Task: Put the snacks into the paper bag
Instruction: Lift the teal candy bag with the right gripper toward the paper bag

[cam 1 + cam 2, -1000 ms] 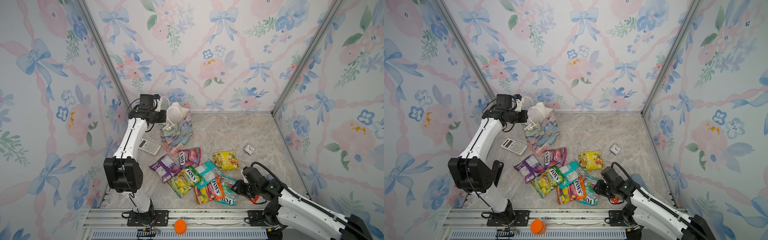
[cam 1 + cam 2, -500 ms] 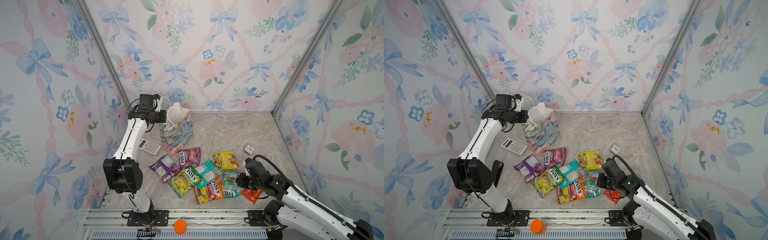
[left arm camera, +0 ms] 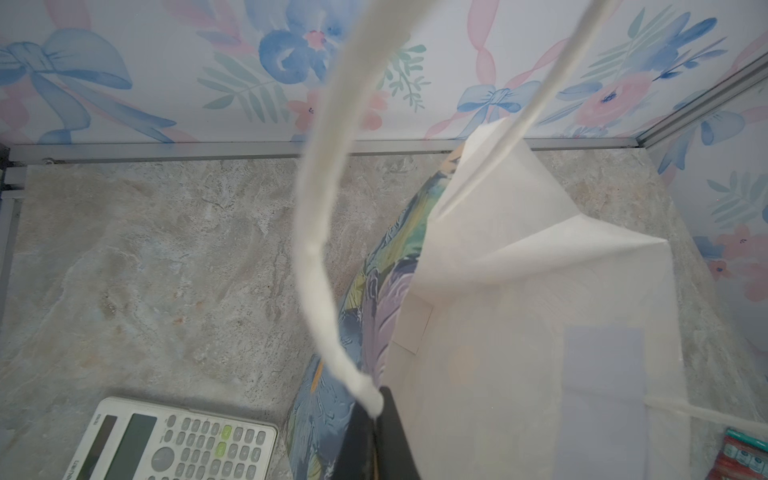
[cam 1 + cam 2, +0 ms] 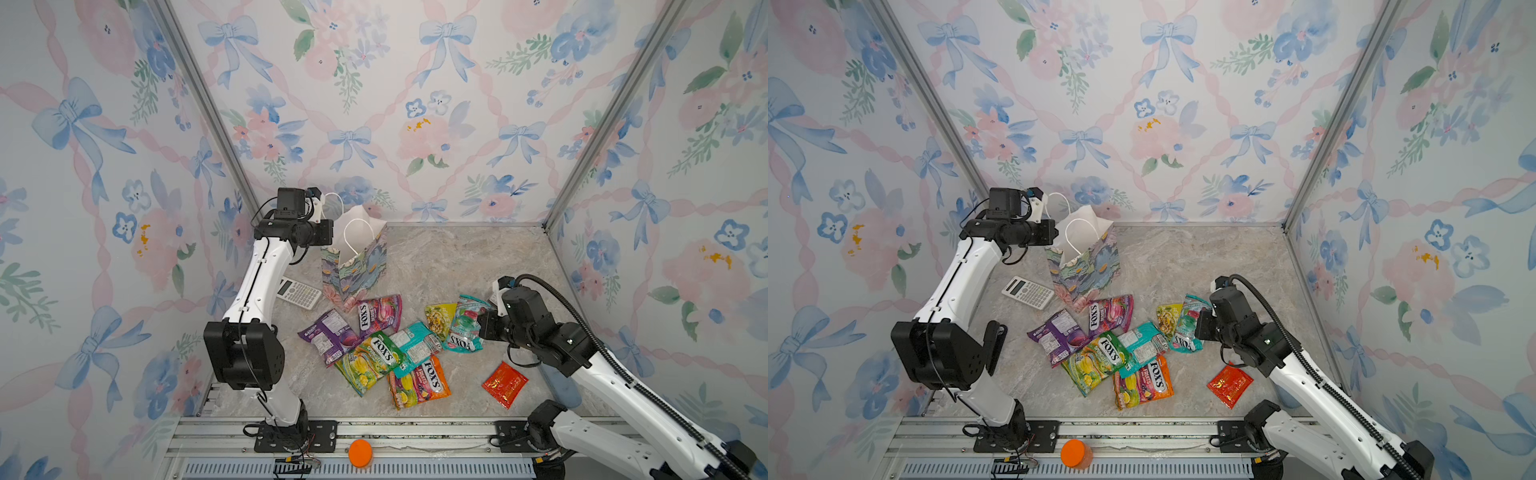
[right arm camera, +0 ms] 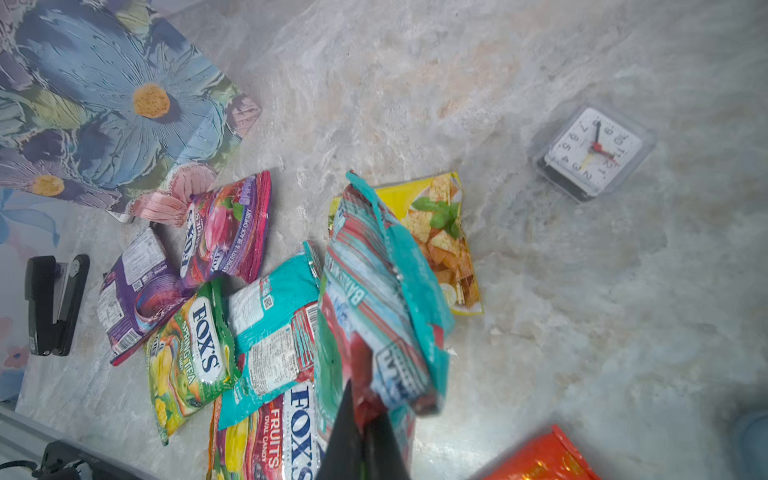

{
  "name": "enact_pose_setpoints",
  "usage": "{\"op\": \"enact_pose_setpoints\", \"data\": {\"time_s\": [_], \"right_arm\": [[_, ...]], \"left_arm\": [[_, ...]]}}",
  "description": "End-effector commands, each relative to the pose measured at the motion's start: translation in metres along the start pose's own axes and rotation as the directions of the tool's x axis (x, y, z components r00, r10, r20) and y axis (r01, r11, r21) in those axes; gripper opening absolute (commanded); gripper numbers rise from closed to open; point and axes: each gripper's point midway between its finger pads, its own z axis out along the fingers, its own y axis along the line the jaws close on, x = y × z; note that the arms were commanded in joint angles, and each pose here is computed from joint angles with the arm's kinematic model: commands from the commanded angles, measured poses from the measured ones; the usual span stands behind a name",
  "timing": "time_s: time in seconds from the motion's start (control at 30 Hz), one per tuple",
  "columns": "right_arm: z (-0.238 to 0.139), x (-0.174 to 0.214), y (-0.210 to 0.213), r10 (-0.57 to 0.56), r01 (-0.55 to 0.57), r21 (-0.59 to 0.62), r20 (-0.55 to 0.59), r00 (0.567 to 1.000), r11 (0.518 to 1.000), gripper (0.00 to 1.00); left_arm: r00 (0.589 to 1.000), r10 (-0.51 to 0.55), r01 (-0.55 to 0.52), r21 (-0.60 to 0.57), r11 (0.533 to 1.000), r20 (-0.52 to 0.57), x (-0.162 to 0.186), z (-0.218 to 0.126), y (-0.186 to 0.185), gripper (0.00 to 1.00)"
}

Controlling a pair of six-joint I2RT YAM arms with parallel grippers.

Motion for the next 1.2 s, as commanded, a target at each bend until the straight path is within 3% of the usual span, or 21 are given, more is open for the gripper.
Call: {"op": "enact_pose_setpoints", "data": {"time_s": [0.0,0.47,0.77,1.17], "right_arm": [[-0.011,-0.059,0.022,-0.037,0.046,-0.048,0.171,0.985,0.998,0.00],[-0.026,-0.186,0.098,-0.104,0.184,-0.162,0.408,0.907,0.970,0.00],[-0.033,-0.252,0.136,-0.081,0.219,-0.208,0.524,0.848,0.953,0.00],[-0.026,-0.303,0.201,-0.116,0.321,-0.247,0.601,0.791,0.914,0.00]], "left_arm": [[1.000,-0.009,0.009,0.047,0.999,0.012,-0.001,-0.015,-0.015,0.00],[1.000,-0.001,-0.002,0.098,0.995,0.022,-0.004,-0.021,-0.028,0.00],[1.000,0.000,-0.001,0.122,0.993,0.009,0.000,-0.017,-0.033,0.00],[1.000,0.003,-0.003,0.130,0.992,-0.001,0.003,-0.015,-0.035,0.00]]}}
